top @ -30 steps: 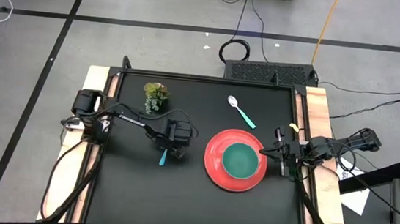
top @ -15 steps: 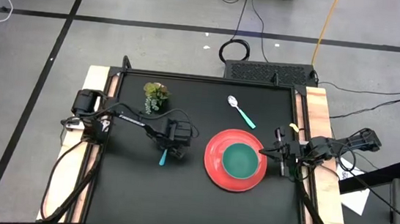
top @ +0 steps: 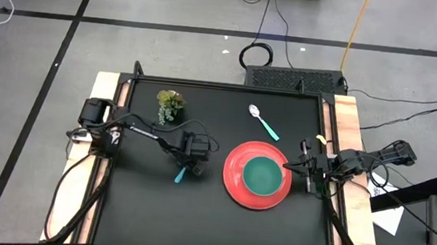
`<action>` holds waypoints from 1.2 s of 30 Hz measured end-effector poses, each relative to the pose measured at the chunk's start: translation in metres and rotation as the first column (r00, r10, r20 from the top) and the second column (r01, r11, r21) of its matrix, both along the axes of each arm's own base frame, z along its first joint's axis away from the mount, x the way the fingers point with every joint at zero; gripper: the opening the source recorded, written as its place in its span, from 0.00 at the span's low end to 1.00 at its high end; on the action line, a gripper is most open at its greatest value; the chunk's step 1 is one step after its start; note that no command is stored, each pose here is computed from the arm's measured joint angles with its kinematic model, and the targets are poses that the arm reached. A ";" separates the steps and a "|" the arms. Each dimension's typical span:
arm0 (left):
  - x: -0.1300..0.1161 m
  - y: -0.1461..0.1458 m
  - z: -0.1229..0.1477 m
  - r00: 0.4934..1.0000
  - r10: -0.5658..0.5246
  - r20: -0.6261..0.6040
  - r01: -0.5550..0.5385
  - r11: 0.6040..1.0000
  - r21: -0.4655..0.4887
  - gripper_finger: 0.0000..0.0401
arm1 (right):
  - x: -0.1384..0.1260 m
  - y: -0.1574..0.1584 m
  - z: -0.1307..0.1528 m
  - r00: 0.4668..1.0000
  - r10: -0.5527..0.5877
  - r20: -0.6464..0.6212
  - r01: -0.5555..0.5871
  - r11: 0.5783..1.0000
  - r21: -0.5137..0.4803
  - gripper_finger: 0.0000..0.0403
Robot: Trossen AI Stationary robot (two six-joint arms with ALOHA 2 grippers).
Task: Set table place
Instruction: Put the blue fork on the orange plate to the left of the green bowl
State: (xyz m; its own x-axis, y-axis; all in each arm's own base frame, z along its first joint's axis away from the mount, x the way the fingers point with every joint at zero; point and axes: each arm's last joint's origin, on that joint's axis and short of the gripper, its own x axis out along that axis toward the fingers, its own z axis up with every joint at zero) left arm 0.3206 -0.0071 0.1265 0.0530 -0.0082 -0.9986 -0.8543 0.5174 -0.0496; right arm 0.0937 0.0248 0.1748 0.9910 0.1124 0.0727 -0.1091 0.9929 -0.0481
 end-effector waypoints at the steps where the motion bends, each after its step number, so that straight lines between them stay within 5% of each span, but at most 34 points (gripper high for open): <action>1: 0.000 0.000 0.000 1.000 0.001 0.002 -0.001 1.000 0.006 0.09 | 0.000 0.000 0.000 1.000 0.000 0.000 0.000 1.000 0.000 0.00; 5: 0.000 -0.001 0.002 1.000 -0.003 0.012 0.003 1.000 0.015 0.03 | 0.000 0.000 0.000 1.000 0.000 0.000 0.000 1.000 0.000 0.00; 26: -0.018 -0.003 0.072 0.973 -0.043 0.227 0.019 0.994 0.109 0.02 | 0.000 0.000 0.000 1.000 0.002 -0.003 -0.002 1.000 0.019 0.00; 36: 0.001 -0.007 0.083 0.892 -0.108 0.440 0.080 0.993 0.082 0.02 | 0.000 0.000 0.000 1.000 0.002 -0.002 -0.002 1.000 0.018 0.00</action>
